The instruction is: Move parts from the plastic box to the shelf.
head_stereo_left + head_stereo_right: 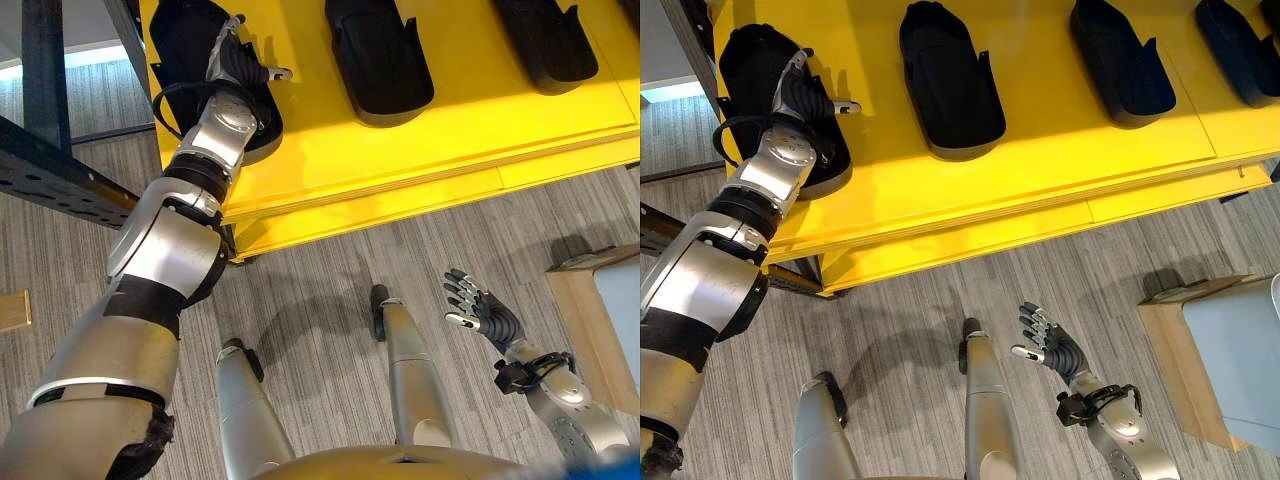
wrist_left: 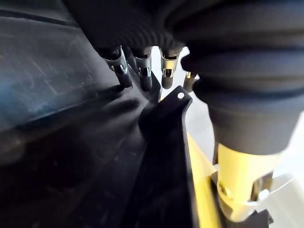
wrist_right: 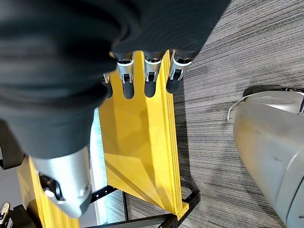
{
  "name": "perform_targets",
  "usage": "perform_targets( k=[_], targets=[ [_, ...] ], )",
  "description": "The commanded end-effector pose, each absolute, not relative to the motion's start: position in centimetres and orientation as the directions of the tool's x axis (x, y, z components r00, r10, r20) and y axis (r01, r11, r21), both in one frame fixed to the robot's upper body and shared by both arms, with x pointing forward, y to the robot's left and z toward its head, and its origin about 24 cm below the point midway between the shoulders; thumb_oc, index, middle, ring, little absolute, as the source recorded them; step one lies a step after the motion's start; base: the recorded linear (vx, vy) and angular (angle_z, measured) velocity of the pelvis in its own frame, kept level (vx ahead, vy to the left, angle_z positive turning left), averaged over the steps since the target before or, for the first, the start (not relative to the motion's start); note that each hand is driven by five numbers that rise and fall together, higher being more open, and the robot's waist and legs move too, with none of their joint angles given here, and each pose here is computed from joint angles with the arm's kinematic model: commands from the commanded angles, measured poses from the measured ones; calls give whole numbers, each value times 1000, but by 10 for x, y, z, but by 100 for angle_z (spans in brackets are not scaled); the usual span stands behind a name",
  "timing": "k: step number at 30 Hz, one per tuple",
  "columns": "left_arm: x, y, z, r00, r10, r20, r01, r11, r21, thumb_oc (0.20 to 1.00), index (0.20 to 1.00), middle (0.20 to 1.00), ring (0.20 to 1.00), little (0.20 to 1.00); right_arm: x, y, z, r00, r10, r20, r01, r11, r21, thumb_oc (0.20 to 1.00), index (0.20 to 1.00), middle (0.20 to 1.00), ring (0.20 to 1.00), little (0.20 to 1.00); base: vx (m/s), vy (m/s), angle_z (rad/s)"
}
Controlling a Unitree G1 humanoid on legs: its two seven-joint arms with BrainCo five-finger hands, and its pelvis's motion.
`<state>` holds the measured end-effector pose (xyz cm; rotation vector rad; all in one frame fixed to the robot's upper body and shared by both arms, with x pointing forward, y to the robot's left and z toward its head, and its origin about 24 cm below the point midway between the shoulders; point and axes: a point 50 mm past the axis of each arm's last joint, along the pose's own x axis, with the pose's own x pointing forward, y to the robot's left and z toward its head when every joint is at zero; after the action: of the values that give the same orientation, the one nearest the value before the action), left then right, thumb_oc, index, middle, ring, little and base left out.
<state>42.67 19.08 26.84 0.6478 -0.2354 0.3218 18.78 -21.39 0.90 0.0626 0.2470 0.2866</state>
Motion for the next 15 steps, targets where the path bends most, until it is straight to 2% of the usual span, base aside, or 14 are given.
perform_targets(
  k=[1,10,15],
  targets=[
    [419,193,318,863,197,464,-438,749,497,1000,1000,1000,1000,1000,188,-220,21,937,297,-185,-288,955,73,1000,1000,1000,1000,1000,0,0,0],
    [407,210,352,806,154,571,-544,575,612,1000,1000,1000,1000,1000,189,-223,26,939,303,-165,-296,953,68,1000,1000,1000,1000,1000,0,0,0],
    [400,204,371,771,97,630,-563,565,602,1000,1000,1000,1000,1000,190,-223,28,941,303,-152,-296,953,67,1000,1000,1000,1000,1000,0,0,0]
  ],
)
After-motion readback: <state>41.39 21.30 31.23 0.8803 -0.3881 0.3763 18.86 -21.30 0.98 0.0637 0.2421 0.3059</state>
